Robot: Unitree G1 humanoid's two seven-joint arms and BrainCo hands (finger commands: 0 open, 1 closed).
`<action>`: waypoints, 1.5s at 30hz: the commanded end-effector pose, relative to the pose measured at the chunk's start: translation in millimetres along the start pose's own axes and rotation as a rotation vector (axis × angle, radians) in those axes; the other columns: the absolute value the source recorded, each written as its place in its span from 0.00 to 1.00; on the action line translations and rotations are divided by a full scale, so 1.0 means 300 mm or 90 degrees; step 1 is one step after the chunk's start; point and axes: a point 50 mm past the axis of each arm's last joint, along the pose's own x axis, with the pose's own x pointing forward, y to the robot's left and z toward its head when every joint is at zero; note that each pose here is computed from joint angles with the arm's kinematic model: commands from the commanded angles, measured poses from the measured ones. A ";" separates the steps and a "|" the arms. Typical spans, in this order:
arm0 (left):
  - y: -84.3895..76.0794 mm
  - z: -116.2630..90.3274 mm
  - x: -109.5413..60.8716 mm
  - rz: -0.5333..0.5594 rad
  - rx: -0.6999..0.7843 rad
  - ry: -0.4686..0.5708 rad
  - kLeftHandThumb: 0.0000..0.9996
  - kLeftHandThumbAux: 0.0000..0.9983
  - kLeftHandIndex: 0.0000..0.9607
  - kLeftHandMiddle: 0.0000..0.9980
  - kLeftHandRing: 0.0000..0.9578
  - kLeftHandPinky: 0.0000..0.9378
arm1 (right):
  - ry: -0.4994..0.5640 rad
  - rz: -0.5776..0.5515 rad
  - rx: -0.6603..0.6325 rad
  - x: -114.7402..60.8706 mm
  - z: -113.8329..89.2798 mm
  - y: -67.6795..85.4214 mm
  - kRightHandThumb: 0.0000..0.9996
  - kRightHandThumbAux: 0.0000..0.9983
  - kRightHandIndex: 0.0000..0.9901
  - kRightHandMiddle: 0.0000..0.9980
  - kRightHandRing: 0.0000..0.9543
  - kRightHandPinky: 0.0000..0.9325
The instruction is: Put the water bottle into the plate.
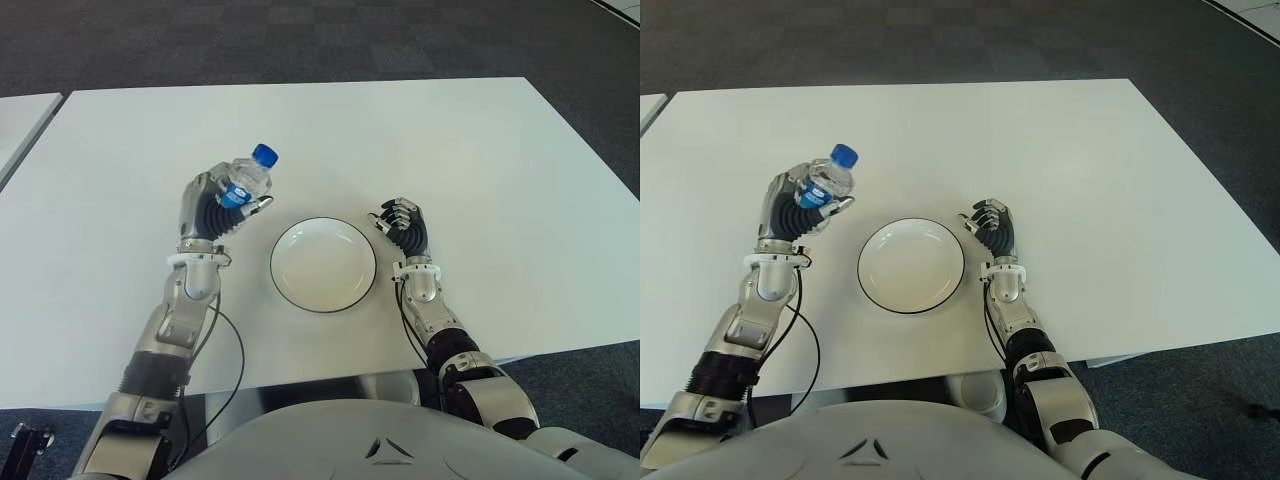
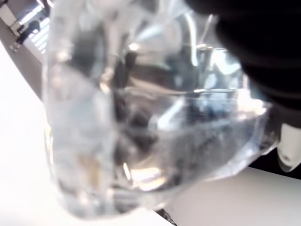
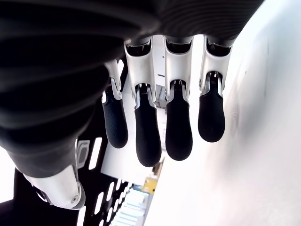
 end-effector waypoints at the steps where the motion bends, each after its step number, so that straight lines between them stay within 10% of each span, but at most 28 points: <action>1: -0.022 0.064 0.002 -0.032 0.009 -0.071 0.85 0.67 0.41 0.53 0.92 0.87 | 0.030 0.004 -0.007 -0.009 -0.026 -0.004 0.71 0.73 0.44 0.59 0.63 0.66; 22: -0.195 0.154 -0.056 -0.235 0.075 -0.174 0.85 0.67 0.41 0.54 0.92 0.89 | 0.020 0.004 -0.007 -0.009 -0.019 -0.004 0.71 0.73 0.44 0.59 0.64 0.67; 31: -0.324 0.102 -0.080 -0.334 0.118 -0.173 0.85 0.67 0.41 0.54 0.91 0.90 | 0.031 0.009 -0.018 -0.007 -0.026 -0.007 0.71 0.73 0.43 0.60 0.64 0.66; 45: -0.387 0.057 -0.097 -0.387 0.186 -0.194 0.85 0.67 0.41 0.54 0.90 0.89 | 0.023 0.003 -0.007 -0.010 -0.024 -0.007 0.71 0.73 0.44 0.60 0.65 0.66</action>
